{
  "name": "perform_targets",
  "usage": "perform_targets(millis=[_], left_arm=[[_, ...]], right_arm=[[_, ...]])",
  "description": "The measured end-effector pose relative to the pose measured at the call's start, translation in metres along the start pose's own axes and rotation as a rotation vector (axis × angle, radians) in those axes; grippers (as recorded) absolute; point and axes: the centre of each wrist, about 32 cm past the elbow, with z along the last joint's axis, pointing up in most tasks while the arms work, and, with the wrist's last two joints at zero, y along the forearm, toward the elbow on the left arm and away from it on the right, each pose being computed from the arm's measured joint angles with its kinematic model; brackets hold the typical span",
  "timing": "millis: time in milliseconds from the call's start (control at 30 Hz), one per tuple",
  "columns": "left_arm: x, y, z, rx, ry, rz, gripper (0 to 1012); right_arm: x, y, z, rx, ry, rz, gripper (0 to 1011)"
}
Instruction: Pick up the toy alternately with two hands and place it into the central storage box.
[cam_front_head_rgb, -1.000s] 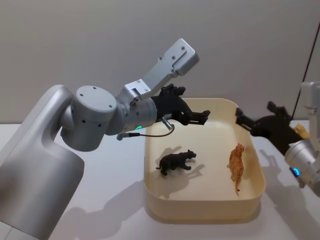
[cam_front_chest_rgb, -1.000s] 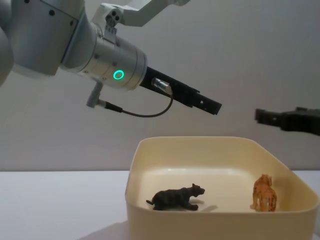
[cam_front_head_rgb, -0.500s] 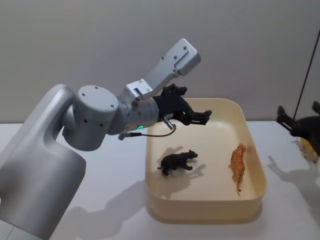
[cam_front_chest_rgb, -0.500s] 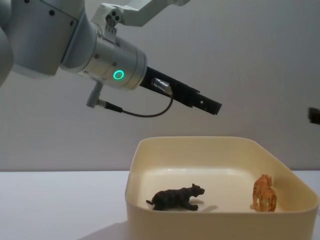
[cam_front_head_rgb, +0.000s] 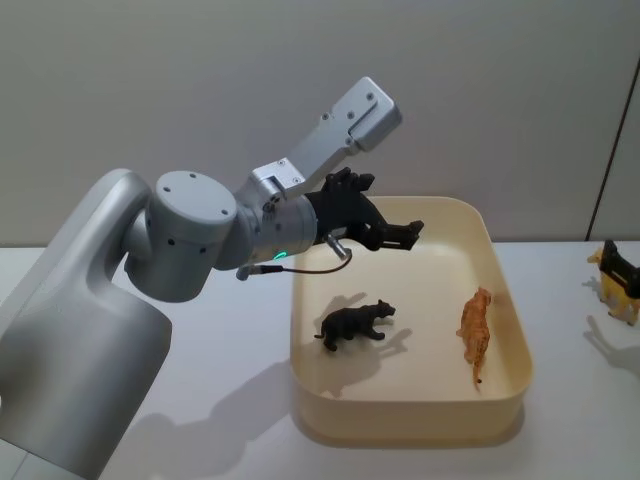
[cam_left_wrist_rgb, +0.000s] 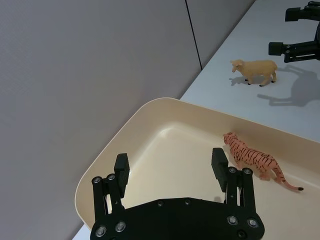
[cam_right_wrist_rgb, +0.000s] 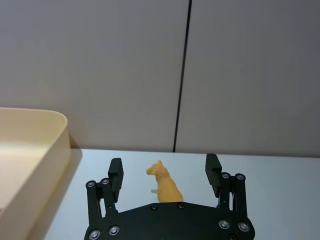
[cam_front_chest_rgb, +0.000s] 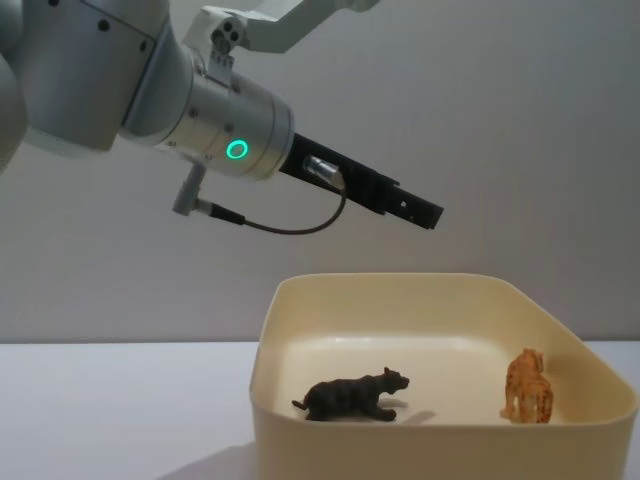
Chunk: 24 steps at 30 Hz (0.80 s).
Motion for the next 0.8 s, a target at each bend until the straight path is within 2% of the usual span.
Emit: perform_targets(millis=[300,800], left_arm=[[0.0000,0.0000,0.0000,0.000,0.000,0.000,1001],[0.0000,0.0000,0.0000,0.000,0.000,0.000,1002]], right_arm=[[0.003,0.009,-0.015,-0.056,-0.019,-0.032,1001],[-0.004,0.036,-0.039,-0.127,-0.050,-0.058,1001]])
